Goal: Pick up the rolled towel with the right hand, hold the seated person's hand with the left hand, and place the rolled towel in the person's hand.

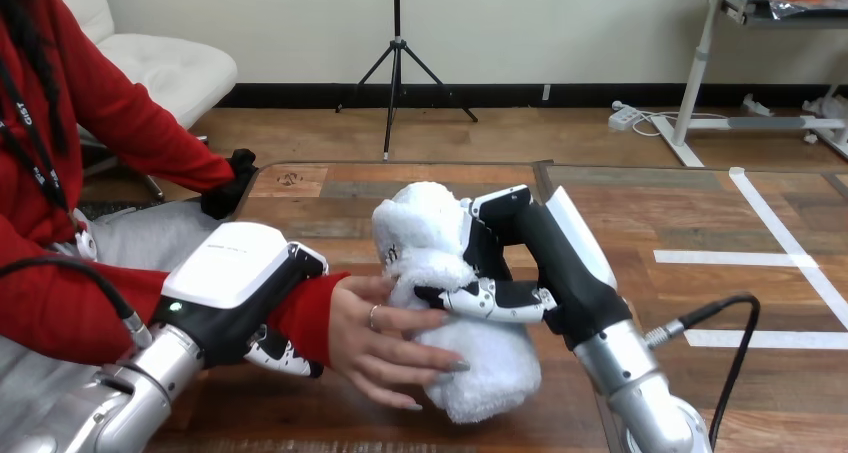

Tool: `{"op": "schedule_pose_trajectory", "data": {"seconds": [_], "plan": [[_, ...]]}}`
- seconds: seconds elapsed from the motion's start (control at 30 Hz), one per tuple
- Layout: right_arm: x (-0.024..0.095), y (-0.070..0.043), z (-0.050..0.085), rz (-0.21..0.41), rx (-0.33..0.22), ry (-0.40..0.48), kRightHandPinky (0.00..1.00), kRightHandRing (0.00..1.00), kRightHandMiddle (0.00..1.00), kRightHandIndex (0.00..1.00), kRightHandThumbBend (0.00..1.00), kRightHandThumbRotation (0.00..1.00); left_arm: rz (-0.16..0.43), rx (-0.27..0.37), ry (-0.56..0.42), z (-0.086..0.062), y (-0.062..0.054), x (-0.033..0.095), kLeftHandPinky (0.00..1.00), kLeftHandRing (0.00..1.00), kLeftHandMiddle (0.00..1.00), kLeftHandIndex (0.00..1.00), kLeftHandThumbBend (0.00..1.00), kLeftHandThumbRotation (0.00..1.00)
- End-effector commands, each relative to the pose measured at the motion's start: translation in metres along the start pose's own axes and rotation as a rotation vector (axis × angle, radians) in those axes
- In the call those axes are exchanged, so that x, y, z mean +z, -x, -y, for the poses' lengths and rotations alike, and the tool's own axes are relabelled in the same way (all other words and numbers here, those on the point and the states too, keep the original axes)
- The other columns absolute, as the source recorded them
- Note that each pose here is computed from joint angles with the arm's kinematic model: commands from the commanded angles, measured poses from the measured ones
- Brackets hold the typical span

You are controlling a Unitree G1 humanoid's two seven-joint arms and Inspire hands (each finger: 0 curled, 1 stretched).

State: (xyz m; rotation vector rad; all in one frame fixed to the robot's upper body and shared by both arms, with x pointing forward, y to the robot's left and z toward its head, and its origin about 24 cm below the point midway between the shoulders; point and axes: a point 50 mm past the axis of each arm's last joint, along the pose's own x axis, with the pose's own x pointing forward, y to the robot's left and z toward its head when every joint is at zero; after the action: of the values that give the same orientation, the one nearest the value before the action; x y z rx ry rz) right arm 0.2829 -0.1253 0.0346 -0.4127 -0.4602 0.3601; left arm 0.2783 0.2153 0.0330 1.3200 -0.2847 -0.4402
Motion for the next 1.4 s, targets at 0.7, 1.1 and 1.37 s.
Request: {"op": "schedule_pose_trajectory", "data": {"seconds": [0.7, 1.1, 1.37], "plan": [[0.116, -0.033, 0.032, 0.589, -0.140, 0.051, 0.02, 0.06, 0.09, 0.09, 0.59, 0.00, 0.270, 0.331, 0.020, -0.069, -0.040, 0.043, 0.29, 0.32, 0.37, 0.39, 0.86, 0.03], [0.115, -0.036, 0.028, 0.588, -0.144, 0.025, 0.02, 0.06, 0.09, 0.09, 0.59, 0.00, 0.273, 0.329, 0.027, -0.070, -0.042, 0.044, 0.29, 0.32, 0.37, 0.39, 0.86, 0.04], [0.115, -0.040, 0.025, 0.594, -0.140, 0.006, 0.02, 0.06, 0.09, 0.09, 0.59, 0.00, 0.275, 0.327, 0.026, -0.071, -0.043, 0.044, 0.29, 0.32, 0.37, 0.39, 0.85, 0.05]]}}
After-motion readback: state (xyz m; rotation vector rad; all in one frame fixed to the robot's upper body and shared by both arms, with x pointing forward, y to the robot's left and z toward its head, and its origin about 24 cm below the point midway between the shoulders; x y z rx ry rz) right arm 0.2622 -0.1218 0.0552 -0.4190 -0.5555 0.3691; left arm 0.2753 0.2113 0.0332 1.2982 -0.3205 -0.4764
